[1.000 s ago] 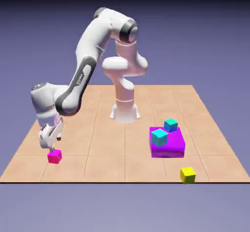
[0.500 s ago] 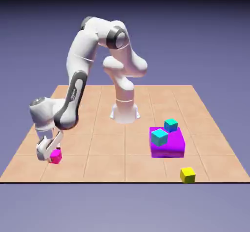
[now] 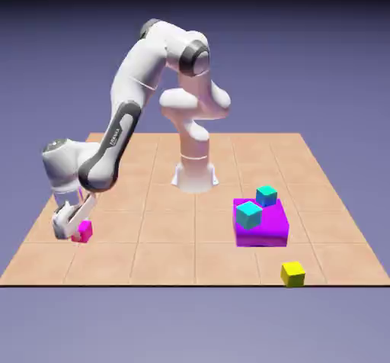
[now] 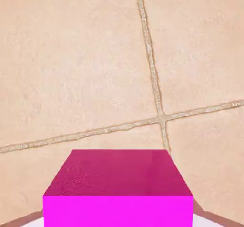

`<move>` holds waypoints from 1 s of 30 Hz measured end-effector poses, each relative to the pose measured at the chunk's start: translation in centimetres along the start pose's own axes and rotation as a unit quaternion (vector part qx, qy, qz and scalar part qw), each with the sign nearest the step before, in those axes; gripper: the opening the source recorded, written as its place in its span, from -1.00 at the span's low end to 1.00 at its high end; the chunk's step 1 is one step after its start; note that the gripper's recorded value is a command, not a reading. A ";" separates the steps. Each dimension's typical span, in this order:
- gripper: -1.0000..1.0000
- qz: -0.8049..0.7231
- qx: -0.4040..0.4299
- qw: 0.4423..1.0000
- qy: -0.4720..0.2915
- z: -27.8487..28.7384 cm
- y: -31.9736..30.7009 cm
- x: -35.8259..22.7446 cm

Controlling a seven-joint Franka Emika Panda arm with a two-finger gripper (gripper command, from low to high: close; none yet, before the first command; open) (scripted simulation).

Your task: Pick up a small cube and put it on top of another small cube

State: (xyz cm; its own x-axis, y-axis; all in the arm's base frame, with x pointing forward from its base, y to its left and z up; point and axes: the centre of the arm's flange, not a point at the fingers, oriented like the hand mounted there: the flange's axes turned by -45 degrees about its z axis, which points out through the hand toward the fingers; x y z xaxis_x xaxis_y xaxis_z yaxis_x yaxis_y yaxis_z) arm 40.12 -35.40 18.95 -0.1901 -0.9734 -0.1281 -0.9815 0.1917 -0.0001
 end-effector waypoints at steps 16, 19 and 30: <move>-1.00 -0.609 -0.059 0.786 -0.088 -1.9 -1.8 -33.0; -1.00 -0.722 -0.072 0.683 -0.079 -3.3 0.7 -40.0; -1.00 -0.932 -0.120 0.341 -0.001 -6.2 10.7 -53.2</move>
State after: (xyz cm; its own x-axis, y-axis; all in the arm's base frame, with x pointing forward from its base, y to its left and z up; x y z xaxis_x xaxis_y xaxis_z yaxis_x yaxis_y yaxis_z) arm 39.54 17.64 31.92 0.7703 0.6246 -0.1280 0.6296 -0.7769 -0.0018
